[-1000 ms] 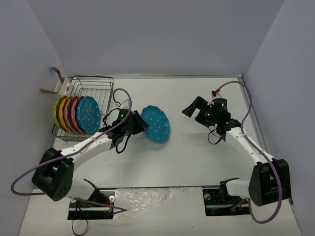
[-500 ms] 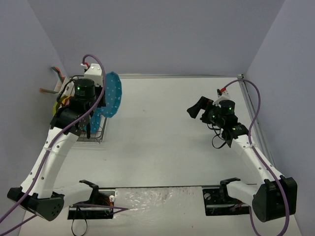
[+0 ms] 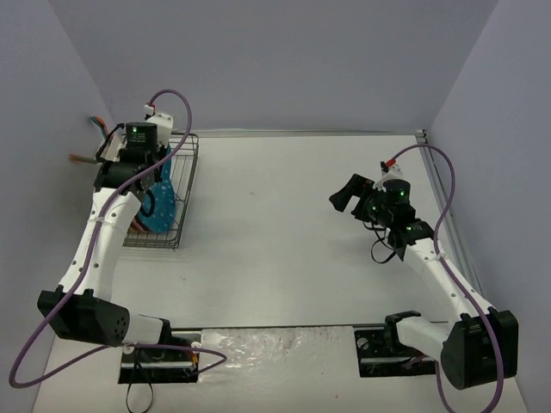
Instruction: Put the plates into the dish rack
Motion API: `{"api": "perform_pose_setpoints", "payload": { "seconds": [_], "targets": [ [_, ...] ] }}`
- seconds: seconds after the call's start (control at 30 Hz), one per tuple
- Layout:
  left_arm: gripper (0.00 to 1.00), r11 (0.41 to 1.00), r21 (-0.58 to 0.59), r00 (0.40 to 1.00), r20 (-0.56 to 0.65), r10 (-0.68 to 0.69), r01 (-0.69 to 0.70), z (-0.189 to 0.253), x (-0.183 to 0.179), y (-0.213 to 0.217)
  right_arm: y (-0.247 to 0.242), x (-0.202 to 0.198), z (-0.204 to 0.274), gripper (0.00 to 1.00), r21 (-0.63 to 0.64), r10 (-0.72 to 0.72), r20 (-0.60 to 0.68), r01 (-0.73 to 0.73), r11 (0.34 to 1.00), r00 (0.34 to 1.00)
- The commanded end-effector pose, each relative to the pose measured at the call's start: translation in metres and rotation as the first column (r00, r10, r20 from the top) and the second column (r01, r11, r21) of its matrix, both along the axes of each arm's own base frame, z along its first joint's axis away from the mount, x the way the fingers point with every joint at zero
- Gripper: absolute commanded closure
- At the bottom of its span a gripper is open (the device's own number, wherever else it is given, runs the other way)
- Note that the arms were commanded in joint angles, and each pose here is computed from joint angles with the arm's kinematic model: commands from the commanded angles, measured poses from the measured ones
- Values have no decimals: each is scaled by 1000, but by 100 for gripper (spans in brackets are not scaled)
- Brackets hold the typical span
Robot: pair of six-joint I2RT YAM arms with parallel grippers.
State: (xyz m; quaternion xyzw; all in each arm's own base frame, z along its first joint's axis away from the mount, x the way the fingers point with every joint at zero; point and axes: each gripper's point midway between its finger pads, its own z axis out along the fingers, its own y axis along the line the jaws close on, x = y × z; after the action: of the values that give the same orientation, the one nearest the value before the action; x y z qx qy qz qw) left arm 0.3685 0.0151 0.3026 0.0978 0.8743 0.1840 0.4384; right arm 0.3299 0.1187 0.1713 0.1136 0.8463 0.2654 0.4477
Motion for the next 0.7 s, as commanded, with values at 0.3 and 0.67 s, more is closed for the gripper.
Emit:
{"api": "perform_pose_setpoints", "payload": {
  "seconds": [0.3, 0.67],
  "targets": [
    [100, 999, -39, 995, 95, 39, -35, -13, 45, 11, -12, 4, 19, 0, 15, -19, 92, 17, 1000, 996],
    [96, 996, -67, 998, 36, 56, -53, -56, 37, 10, -14, 4, 16, 0, 12, -18, 91, 17, 1000, 996]
  ]
}}
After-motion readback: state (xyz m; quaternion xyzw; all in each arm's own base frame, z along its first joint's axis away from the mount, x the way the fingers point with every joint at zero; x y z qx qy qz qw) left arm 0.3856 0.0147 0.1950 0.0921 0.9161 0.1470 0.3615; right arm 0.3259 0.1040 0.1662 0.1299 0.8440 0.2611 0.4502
